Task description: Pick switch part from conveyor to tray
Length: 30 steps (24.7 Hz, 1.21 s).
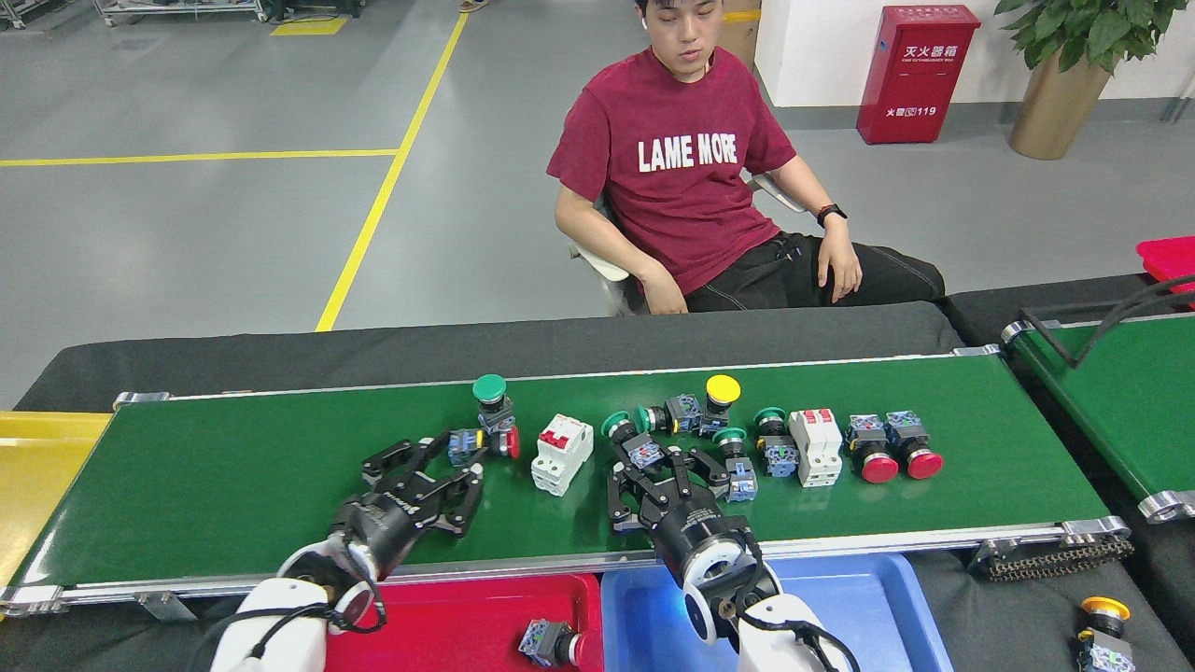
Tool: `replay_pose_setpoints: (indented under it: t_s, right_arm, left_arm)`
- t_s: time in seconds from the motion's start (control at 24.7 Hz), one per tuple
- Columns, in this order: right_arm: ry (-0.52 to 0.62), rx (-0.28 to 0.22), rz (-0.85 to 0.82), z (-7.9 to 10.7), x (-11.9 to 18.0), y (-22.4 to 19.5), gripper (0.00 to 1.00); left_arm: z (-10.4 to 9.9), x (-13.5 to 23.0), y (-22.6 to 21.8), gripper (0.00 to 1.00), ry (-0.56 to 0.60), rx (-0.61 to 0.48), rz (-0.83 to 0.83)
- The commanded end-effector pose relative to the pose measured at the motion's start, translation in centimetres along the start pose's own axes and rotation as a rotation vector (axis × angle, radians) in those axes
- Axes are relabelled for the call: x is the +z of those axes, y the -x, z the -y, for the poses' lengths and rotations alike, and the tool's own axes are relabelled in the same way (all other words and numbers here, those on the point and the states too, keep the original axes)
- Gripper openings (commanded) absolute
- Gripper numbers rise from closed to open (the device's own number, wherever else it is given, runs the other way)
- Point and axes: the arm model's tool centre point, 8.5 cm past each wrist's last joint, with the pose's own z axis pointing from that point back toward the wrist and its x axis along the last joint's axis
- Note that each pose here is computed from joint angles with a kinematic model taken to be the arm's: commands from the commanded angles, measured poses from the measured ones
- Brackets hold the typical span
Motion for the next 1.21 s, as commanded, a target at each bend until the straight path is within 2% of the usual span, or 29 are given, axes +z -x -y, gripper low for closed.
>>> replay_pose_setpoints:
  t_s: [0.0,0.12,0.2,0.32,0.4,0.44,0.49,0.53,0.61,0.73,0.89,1.05,1.17]
  right_arm:
    - [0.028,-0.001,0.094,1.2,1.7,-0.2,0.08]
    - [0.037,0.012,0.249,0.5,6.1,-1.0,0.11]
    - [0.047,0.000,0.348,0.2,8.4,-2.5,0.14]
    - [0.030,-0.006,0.431,-0.7,9.5,-4.0,0.17]
    - [-0.001,-0.004,0.482,-1.3,10.2,-5.2,0.24]
    - [-0.013,-0.008,0.510,-1.5,10.5,-6.0,0.43]
    - [-0.018,-0.018,0.521,-1.6,10.4,-6.6,0.87]
    - [-0.024,-0.023,0.534,-1.6,10.3,-7.1,0.96]
    - [-0.037,-0.020,0.569,-1.7,10.3,-7.9,0.96]
    - [-0.029,-0.020,0.605,-1.4,10.2,-8.5,0.96]
    - [-0.006,-0.034,0.572,-0.8,9.9,-7.7,0.96]
    - [0.087,-0.111,0.277,2.1,8.4,-1.5,0.93]
    - [0.144,-0.138,0.070,3.5,8.0,2.8,0.93]
  left_arm:
    - [-0.5,2.1,2.1,0.16,-0.031,0.002,0.037]
    - [1.3,7.4,3.7,0.16,0.013,-0.028,0.085]
    - [2.0,11.9,4.5,0.17,0.008,-0.048,0.114]
    - [2.2,17.2,4.9,0.18,-0.004,-0.058,0.091]
    - [3.0,19.9,3.7,0.24,0.012,-0.048,0.088]
    - [3.4,21.1,2.7,0.31,0.024,-0.044,0.098]
    - [3.7,22.1,1.4,0.37,0.034,-0.040,0.118]
    - [3.9,22.9,0.2,0.49,0.043,-0.035,0.139]
    - [3.9,24.0,-1.6,0.60,0.038,-0.017,0.167]
    - [3.0,23.9,-3.1,0.98,-0.020,0.018,0.156]
    - [2.5,24.4,-2.4,1.00,-0.081,0.045,0.048]
    - [2.2,25.6,-0.7,1.00,-0.165,0.092,-0.148]
    - [2.8,25.7,0.4,1.00,-0.200,0.126,-0.379]
